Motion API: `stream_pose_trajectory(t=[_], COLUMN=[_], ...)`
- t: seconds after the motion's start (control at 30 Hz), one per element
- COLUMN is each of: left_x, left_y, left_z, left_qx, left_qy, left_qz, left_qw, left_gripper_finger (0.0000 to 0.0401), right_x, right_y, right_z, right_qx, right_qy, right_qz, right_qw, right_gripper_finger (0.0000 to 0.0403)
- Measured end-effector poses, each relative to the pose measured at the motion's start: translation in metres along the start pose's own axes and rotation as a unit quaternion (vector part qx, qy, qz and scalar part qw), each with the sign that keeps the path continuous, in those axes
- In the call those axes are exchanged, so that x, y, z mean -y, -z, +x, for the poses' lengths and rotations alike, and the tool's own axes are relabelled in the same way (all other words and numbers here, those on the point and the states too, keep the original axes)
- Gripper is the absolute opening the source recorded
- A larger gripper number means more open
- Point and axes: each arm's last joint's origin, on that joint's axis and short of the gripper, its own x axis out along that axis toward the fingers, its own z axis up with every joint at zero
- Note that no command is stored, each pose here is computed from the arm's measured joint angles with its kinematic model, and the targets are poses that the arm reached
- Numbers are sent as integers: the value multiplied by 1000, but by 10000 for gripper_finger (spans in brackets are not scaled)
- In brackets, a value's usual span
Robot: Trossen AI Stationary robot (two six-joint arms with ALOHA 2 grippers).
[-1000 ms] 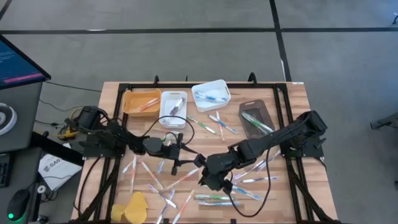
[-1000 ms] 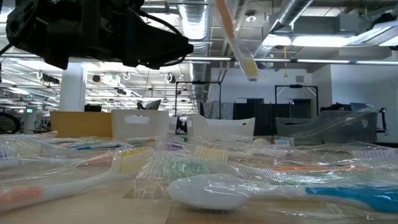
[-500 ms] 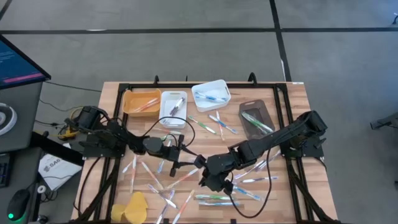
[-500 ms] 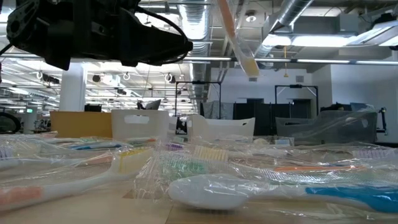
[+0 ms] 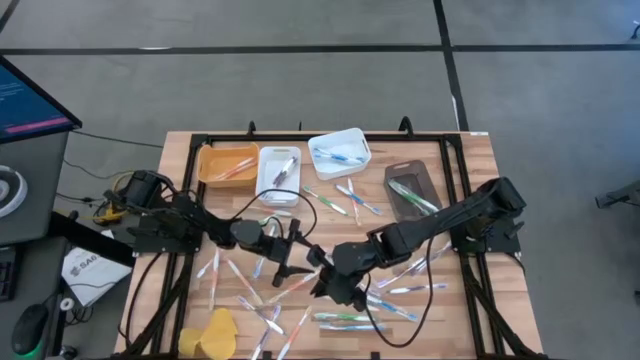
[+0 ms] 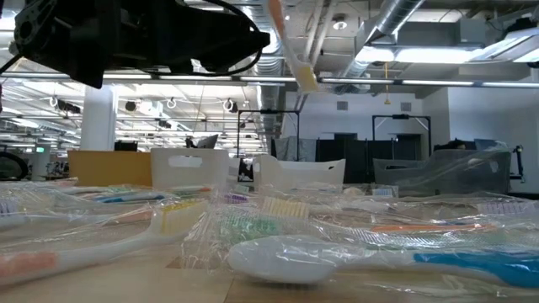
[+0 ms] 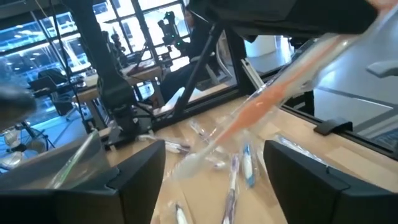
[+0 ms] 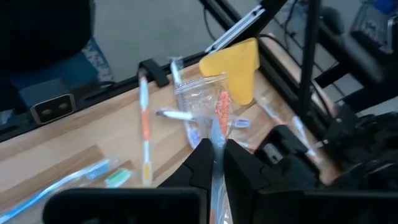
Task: Pick & Place Toothbrushes
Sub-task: Put the orange toothbrush into the yellow bin
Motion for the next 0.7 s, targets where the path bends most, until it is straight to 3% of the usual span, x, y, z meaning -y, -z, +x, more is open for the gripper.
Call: stream_pose_trajectory(t=[0.47,0.7], left_x=[0,-2], left_y=[-1,-8], left_z=[0,0], left_qx=[7,42], left_qy=[-2,-12], left_qz=[-6,-6], left_qw=[1000,999], left_gripper_finger=[275,274], right_x=[22,27], right_y=[11,15], right_z=[-3,-4], right_qx=[-1,-4], right_qy=[34,40], right_qz=[19,35], right_qw=[999,999], right_gripper_finger=[23,22])
